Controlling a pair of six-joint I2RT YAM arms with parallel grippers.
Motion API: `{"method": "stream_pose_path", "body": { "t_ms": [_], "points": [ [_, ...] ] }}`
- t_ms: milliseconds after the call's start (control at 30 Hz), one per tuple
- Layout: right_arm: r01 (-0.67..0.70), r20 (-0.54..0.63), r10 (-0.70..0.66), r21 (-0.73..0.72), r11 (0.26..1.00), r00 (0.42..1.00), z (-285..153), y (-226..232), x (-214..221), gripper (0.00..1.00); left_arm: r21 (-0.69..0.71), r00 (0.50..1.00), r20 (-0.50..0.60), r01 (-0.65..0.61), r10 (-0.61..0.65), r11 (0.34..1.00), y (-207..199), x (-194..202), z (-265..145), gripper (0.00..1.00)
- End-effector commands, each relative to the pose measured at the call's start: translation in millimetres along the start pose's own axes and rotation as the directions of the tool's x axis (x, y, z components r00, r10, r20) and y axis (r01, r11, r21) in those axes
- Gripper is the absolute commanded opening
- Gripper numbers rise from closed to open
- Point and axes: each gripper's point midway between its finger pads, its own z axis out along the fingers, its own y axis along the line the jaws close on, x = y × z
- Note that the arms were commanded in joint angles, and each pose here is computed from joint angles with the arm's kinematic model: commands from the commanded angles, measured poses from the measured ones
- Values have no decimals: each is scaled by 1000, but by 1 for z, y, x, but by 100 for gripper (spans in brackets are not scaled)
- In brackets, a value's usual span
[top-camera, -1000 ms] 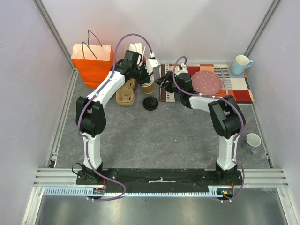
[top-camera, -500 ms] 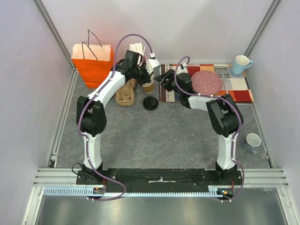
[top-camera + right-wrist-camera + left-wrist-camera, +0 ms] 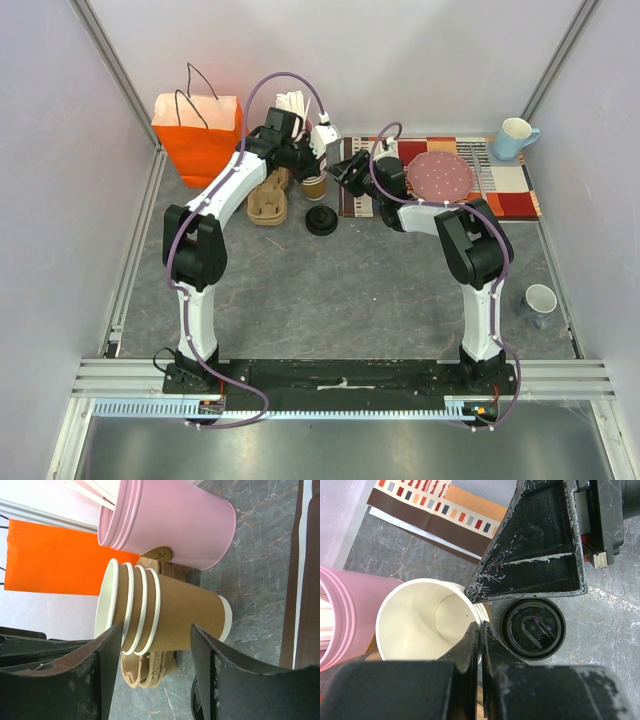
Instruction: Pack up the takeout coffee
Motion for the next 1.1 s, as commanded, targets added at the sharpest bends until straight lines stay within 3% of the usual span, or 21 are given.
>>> {"method": "stream_pose_path", "body": {
  "t_ms": [0, 467, 733, 1067],
  "points": [
    [-26, -11, 25, -47, 999, 1000, 9, 9, 6, 64, 2, 997, 73, -8, 7, 1000, 1, -25, -1, 2],
    [-18, -44, 24, 118, 993, 999, 8, -39, 24, 64, -27, 990, 137, -38, 41, 999, 4, -44, -11, 2],
    [28, -27, -26, 90, 996, 999, 13, -27, 15, 65, -99, 980, 96, -166, 175, 981, 10, -31, -1, 2],
    [76, -28, -74, 78, 994, 997, 14, -17, 9, 67, -182, 971, 98, -198, 218, 963, 23, -44, -15, 2]
  ]
}}
